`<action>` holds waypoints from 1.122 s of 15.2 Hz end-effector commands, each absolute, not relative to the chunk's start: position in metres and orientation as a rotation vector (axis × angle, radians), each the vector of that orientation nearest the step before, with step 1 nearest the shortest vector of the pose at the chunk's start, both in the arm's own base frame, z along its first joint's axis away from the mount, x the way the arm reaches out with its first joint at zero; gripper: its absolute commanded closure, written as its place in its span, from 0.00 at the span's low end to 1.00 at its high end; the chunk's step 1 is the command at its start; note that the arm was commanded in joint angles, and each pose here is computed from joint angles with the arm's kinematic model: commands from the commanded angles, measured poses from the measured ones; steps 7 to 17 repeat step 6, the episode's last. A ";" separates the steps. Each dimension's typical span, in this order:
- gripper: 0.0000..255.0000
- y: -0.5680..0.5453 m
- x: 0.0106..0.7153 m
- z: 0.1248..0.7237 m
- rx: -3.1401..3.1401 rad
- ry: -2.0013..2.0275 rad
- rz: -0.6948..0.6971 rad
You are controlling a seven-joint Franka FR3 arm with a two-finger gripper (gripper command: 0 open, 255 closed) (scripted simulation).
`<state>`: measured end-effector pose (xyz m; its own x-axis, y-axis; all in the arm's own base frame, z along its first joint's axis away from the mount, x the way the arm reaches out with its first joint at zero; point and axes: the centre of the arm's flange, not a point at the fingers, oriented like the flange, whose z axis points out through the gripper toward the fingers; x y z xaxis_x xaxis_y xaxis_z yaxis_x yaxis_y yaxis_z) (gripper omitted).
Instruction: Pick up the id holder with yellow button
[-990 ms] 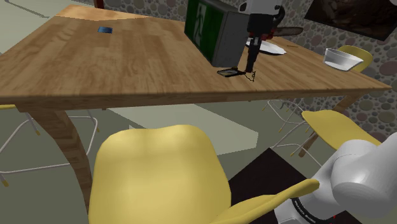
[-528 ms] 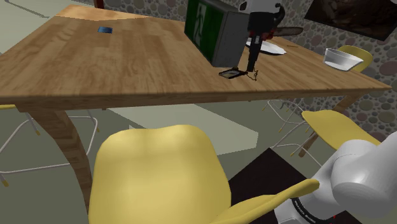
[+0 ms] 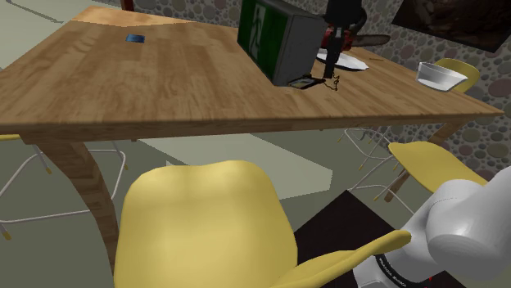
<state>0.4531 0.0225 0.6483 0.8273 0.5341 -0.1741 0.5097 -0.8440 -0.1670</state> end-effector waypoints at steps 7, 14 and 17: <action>1.00 0.023 0.453 0.675 -2.894 -0.830 0.327; 1.00 0.023 0.453 0.675 -2.894 -0.830 0.327; 1.00 0.023 0.453 0.675 -2.894 -0.830 0.327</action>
